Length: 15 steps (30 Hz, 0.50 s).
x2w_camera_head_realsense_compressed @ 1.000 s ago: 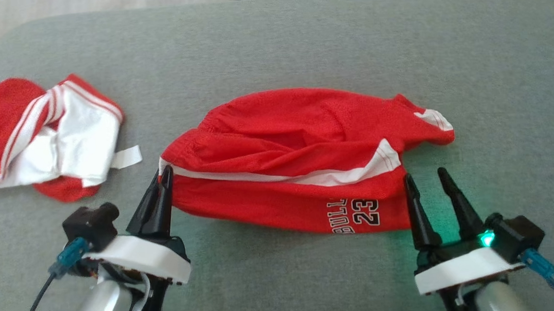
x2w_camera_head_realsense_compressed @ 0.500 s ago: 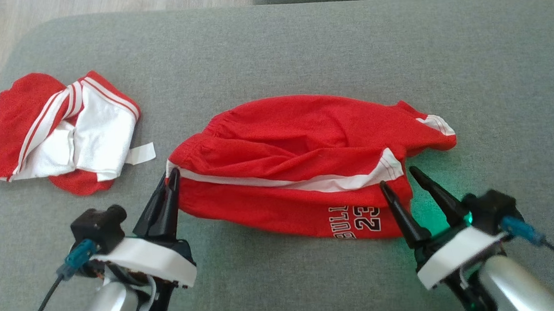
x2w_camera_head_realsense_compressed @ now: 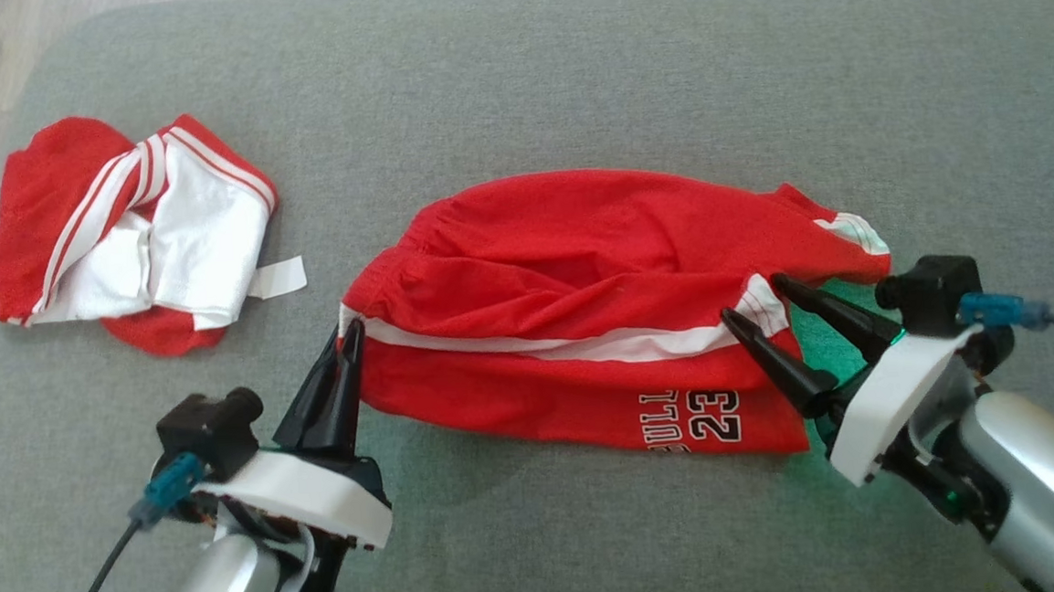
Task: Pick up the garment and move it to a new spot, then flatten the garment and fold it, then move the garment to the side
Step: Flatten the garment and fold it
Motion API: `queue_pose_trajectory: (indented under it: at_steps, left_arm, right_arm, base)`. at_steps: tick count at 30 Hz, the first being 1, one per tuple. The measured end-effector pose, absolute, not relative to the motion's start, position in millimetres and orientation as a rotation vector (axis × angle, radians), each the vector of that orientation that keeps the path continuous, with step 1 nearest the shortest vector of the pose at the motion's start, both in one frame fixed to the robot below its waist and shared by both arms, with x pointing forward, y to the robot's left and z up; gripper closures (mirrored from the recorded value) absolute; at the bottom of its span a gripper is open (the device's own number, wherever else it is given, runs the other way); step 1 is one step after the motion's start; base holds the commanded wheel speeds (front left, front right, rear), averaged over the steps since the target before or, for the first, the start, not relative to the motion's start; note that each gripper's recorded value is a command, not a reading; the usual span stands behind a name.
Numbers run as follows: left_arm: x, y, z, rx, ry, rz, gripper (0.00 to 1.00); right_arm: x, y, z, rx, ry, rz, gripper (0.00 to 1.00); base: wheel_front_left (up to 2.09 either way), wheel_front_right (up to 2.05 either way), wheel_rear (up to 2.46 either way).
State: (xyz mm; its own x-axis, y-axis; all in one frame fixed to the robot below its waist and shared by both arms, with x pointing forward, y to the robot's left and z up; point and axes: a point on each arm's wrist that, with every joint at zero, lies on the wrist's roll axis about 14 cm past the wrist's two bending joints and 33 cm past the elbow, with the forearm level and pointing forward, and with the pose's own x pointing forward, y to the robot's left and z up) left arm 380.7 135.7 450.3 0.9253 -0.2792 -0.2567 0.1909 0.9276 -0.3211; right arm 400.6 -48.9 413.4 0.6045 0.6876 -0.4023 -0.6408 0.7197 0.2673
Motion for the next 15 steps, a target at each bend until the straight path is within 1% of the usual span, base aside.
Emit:
queue_pose_trajectory:
  at_steps: [1,2,3,4,5,6,11,13,15]
  left_arm:
    - [381,135,450,-0.298,0.304,-0.247,1.0]
    - [381,135,450,-0.299,0.304,-0.246,1.0]
    - [381,135,451,-0.299,0.303,-0.246,1.0]
    - [382,135,451,-0.299,0.301,-0.246,1.0]
    - [383,135,451,-0.3,0.3,-0.245,1.0]
    - [383,135,451,-0.301,0.3,-0.245,1.0]
    - [382,135,451,-0.301,0.301,-0.244,1.0]
    - [382,134,453,-0.302,0.296,-0.249,1.0]
    - [383,130,456,-0.316,0.288,-0.271,1.0]
  right_arm:
    - [401,-48,414,0.102,0.513,0.776,0.0]
    - [401,-48,415,0.109,0.514,0.781,0.05]
    - [400,-47,414,0.115,0.519,0.787,0.27]
    - [399,-46,414,0.118,0.524,0.791,0.58]
    - [398,-46,413,0.121,0.532,0.795,0.84]
    - [397,-46,412,0.122,0.541,0.798,1.0]
    - [396,-45,415,0.123,0.54,0.811,1.0]
    - [402,-47,425,0.135,0.49,0.801,1.0]
    - [417,-56,443,0.157,0.404,0.763,1.0]
  base:
    - [0.0,0.0,0.0]
    - [0.0,0.0,0.0]
    - [0.0,0.0,0.0]
    - [0.0,0.0,0.0]
    - [0.0,0.0,0.0]
    - [0.0,0.0,0.0]
    - [0.0,0.0,0.0]
    - [0.0,0.0,0.0]
    - [0.0,0.0,0.0]
